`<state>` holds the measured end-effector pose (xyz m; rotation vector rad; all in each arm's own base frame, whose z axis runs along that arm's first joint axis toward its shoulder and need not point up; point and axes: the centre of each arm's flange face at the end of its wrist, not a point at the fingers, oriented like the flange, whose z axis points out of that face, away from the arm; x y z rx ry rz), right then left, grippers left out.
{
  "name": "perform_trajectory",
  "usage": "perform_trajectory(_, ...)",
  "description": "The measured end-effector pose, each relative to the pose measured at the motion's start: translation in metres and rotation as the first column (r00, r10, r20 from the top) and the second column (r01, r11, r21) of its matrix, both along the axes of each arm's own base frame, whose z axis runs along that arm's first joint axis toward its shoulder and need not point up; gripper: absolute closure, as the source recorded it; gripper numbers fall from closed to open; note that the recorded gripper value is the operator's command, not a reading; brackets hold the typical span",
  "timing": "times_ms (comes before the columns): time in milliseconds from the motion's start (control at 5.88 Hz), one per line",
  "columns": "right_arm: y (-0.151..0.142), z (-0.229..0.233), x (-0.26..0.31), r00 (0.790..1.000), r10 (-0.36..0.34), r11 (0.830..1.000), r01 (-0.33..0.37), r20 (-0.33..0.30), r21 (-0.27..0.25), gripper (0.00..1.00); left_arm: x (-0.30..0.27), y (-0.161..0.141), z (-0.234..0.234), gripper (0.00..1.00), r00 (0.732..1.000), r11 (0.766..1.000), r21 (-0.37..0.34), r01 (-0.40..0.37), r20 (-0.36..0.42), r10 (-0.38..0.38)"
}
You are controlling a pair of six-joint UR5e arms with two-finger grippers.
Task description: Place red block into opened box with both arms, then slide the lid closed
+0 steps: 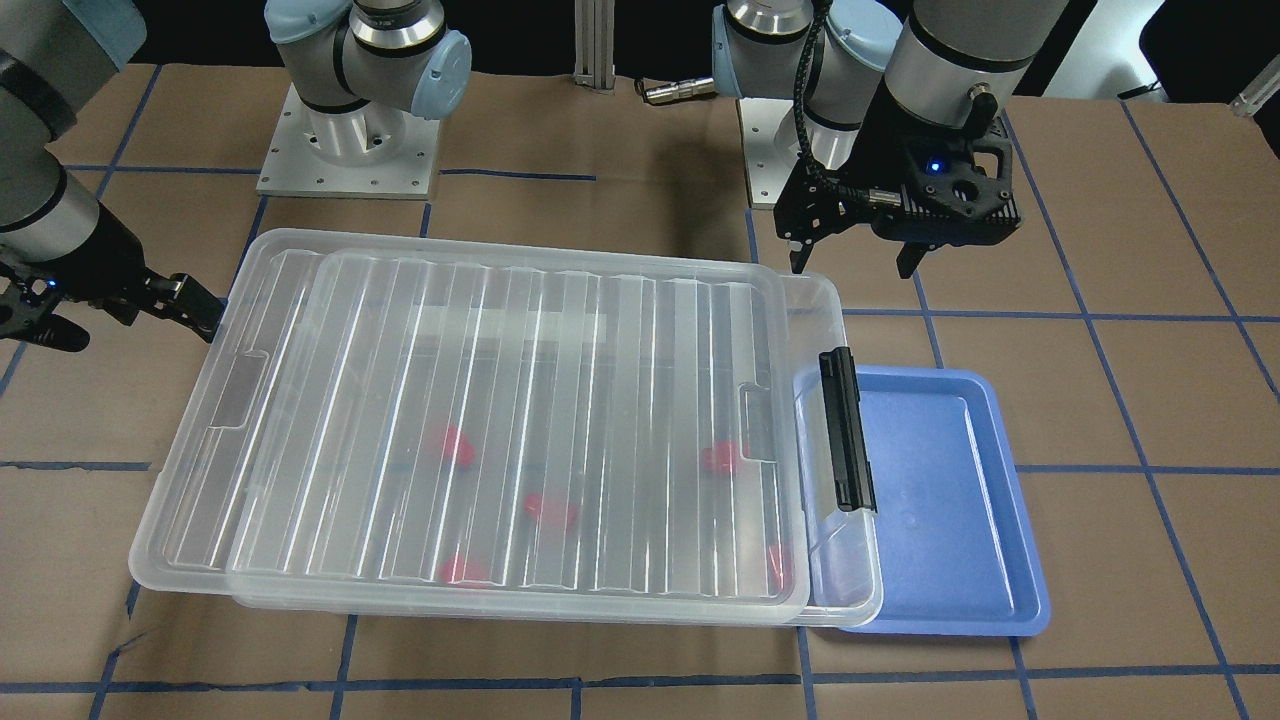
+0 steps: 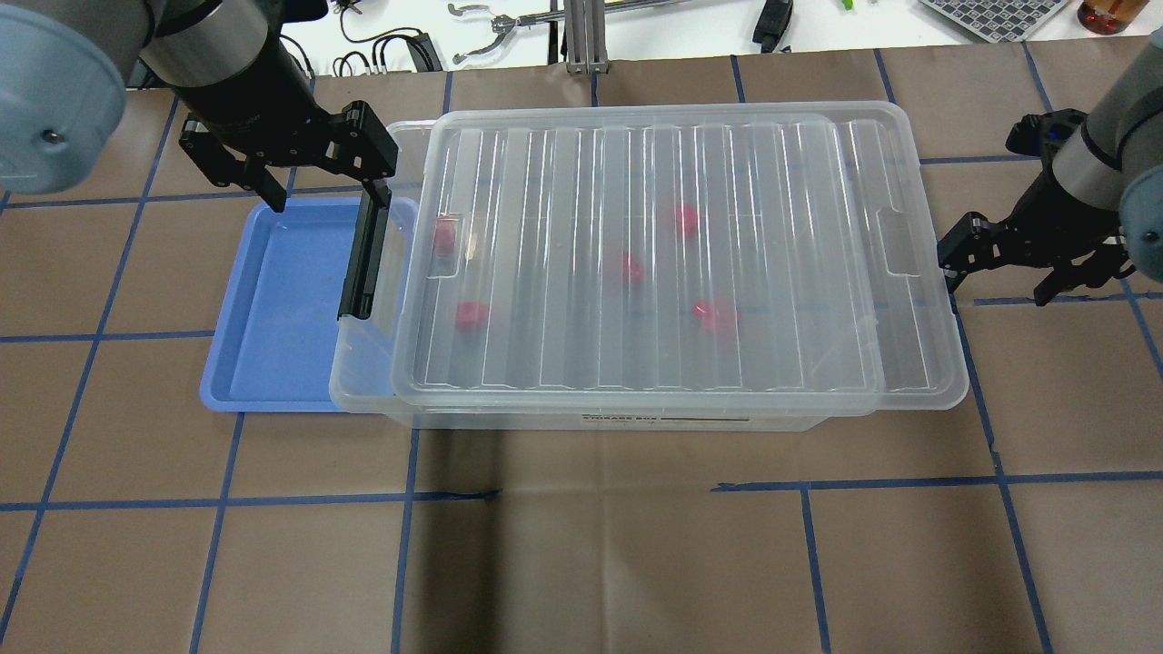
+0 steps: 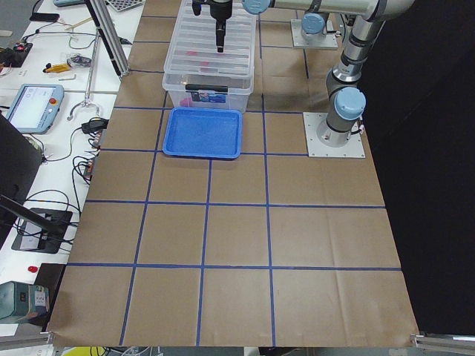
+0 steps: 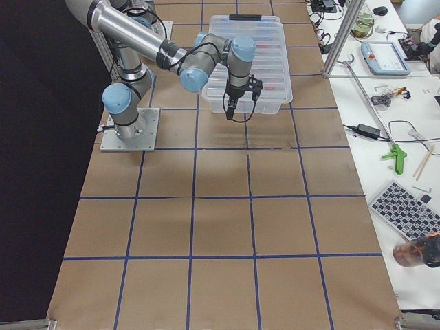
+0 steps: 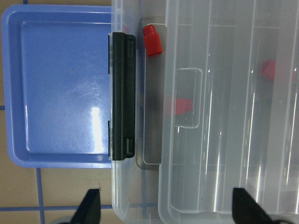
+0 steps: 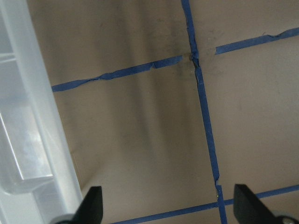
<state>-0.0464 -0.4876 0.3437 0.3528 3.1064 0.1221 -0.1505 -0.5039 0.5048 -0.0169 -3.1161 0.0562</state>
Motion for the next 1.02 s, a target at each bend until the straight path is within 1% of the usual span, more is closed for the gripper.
perform_trajectory(340, 0.001, -0.002, 0.005, 1.000, -0.004, 1.000, 0.004, 0.019, -0.002, 0.01, 0.000, 0.000, 0.000, 0.02, 1.000, 1.000, -0.001, 0.000, 0.000, 0.000)
perform_trajectory(1020, 0.000, -0.004, 0.034, 0.999, 0.019, 1.000, -0.020, 0.031, 0.002, 0.01, 0.000, 0.000, 0.000, 0.02, 1.000, 1.000, 0.000, 0.001, 0.000, -0.001)
